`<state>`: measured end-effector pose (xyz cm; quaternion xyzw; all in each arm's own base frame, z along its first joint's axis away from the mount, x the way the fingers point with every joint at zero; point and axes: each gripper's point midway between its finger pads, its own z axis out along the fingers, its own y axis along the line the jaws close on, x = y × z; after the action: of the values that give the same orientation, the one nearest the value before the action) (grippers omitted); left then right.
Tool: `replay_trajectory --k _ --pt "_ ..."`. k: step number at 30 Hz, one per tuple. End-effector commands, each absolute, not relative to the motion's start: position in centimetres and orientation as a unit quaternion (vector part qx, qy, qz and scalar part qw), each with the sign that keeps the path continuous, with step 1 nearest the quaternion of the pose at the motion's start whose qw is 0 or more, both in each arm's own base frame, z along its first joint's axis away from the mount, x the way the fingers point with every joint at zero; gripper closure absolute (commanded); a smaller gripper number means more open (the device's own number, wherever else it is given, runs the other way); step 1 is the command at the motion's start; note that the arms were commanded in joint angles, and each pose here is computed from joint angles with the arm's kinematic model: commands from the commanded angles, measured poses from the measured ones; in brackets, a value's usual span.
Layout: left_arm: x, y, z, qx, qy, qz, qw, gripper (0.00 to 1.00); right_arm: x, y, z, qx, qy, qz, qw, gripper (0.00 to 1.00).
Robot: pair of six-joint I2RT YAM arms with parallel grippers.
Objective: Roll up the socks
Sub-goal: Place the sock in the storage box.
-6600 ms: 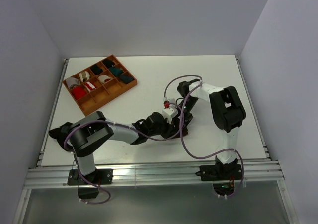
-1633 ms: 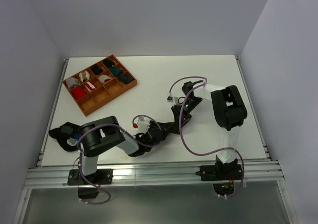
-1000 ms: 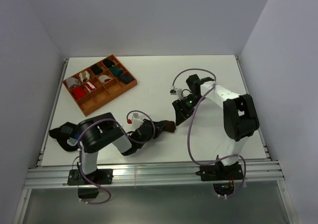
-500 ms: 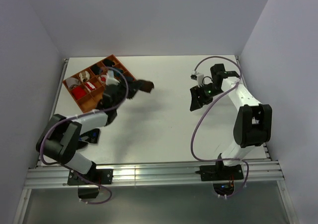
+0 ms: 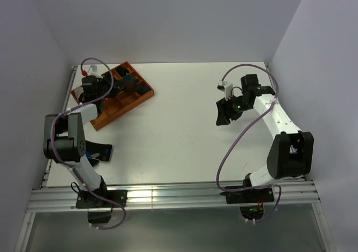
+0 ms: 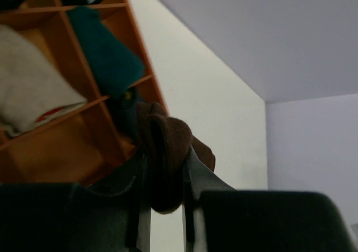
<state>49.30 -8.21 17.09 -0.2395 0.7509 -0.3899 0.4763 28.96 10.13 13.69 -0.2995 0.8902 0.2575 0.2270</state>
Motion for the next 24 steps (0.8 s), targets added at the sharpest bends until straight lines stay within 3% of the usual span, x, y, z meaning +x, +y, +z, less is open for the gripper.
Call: replay_trajectory --k 1,10,24 --pt "49.8 -7.7 15.3 -0.220 0.763 -0.390 0.467 1.00 29.6 9.7 13.7 -0.309 0.884 0.246 0.249 0.33" --pt "50.2 -7.0 10.1 -0.282 0.767 -0.381 0.433 1.00 28.6 9.3 12.7 -0.311 0.888 0.233 0.247 0.33" --pt "48.8 -4.3 3.5 -0.371 0.817 -0.254 0.361 1.00 28.4 8.8 11.7 -0.317 0.893 0.222 0.229 0.33"
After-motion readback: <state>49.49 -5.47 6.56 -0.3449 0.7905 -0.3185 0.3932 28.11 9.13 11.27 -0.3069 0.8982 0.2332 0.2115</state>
